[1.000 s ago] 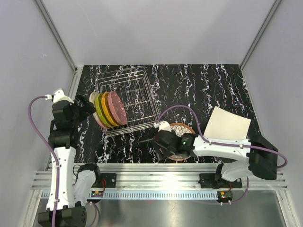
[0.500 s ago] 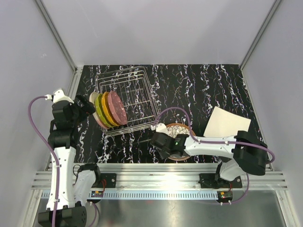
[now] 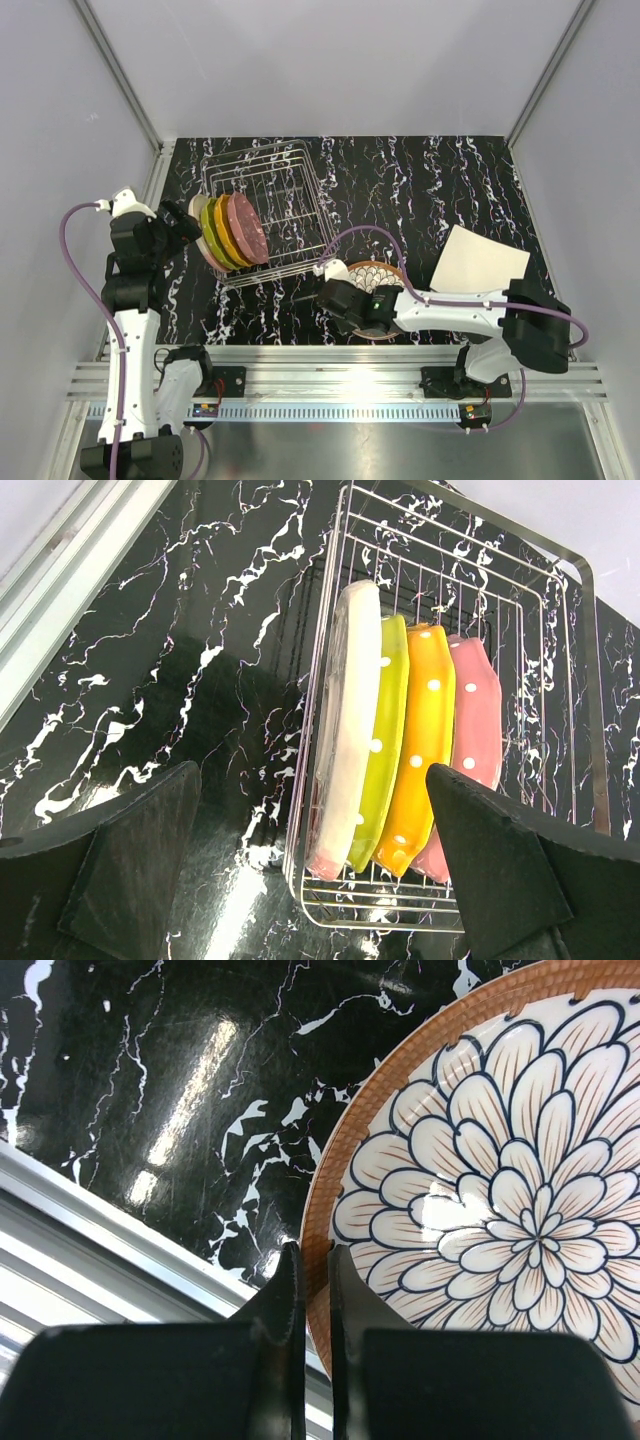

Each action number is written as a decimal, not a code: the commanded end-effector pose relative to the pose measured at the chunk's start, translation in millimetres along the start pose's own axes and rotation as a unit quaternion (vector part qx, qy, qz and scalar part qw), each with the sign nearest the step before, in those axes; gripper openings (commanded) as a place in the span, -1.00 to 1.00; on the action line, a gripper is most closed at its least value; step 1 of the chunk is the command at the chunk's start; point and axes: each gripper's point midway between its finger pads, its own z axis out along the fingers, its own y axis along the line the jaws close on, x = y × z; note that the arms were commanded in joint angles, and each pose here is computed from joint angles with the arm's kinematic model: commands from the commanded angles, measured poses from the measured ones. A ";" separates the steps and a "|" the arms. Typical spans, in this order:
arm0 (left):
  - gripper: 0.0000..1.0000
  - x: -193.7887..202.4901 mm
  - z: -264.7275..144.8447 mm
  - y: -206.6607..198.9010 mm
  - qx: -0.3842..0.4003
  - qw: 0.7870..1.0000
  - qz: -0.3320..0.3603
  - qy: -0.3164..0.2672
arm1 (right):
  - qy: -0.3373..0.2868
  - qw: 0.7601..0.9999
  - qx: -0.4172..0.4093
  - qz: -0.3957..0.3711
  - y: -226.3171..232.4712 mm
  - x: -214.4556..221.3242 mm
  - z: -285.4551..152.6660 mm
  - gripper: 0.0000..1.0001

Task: Load the plates into the dish rack

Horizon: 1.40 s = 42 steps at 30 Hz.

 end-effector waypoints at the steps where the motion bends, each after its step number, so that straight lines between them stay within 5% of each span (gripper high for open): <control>1: 0.98 -11.2 1.5 -6.8 0.016 1.000 -0.001 -0.020 | -0.003 0.995 -0.086 0.057 39.9 -12.4 -20.9 -1.00; 22: 0.98 -11.5 -23.6 -43.6 0.082 0.996 0.037 -0.027 | -0.072 0.992 -0.089 0.048 40.0 -38.1 -60.3 -1.00; 32: 0.98 67.9 -66.7 -98.8 0.242 0.957 -0.064 0.149 | -0.103 0.987 -0.110 0.050 36.3 -35.6 -72.4 -1.00; 42: 0.98 139.3 -83.9 -150.1 0.306 0.919 -0.031 0.246 | -0.110 0.985 -0.123 0.045 40.7 -32.9 -72.8 -1.00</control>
